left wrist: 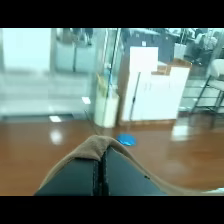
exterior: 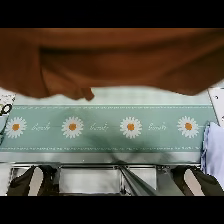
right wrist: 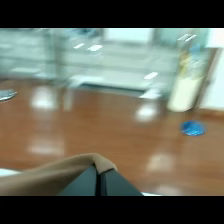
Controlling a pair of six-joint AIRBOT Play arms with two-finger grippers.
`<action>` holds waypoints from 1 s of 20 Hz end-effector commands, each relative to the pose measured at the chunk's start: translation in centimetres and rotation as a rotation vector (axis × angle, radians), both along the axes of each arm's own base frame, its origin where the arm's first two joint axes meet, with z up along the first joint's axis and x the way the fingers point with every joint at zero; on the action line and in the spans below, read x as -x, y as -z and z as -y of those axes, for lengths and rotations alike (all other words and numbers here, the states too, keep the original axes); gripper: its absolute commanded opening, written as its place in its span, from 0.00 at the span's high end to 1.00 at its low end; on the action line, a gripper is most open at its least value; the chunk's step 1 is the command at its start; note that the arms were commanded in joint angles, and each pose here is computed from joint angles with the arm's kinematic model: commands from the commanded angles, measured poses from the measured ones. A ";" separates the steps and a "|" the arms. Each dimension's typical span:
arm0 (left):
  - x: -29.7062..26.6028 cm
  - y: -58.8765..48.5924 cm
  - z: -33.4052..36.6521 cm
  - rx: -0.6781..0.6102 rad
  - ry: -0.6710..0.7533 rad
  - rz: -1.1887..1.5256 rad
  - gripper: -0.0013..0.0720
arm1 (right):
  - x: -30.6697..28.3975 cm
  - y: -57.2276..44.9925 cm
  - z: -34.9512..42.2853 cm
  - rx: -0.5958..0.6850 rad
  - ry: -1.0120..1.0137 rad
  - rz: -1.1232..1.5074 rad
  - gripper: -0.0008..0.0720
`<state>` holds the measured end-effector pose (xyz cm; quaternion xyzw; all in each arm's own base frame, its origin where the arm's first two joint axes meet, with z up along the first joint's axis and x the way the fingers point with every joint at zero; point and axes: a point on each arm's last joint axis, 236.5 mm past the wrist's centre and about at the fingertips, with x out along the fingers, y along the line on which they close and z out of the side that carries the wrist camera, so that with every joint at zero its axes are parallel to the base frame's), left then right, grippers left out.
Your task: Fold the shirts.
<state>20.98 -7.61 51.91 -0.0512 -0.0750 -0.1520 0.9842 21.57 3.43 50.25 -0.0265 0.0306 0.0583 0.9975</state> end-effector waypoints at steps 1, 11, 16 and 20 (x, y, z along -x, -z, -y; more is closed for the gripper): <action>7.0 -0.4 -2.1 -0.053 -0.227 0.065 0.95 | 6.6 -0.7 0.3 0.058 0.119 0.064 0.95; 1.6 9.4 -9.4 0.048 -0.425 -0.273 0.95 | 1.4 11.0 2.9 -0.072 0.144 -0.295 0.95; -11.6 23.4 -7.5 0.168 -0.179 -0.640 0.95 | -9.6 23.2 2.9 -0.219 -0.043 -0.605 0.95; -21.7 34.7 -6.0 0.189 -0.110 -0.860 0.95 | -19.0 32.3 5.4 -0.341 -0.068 -0.734 0.95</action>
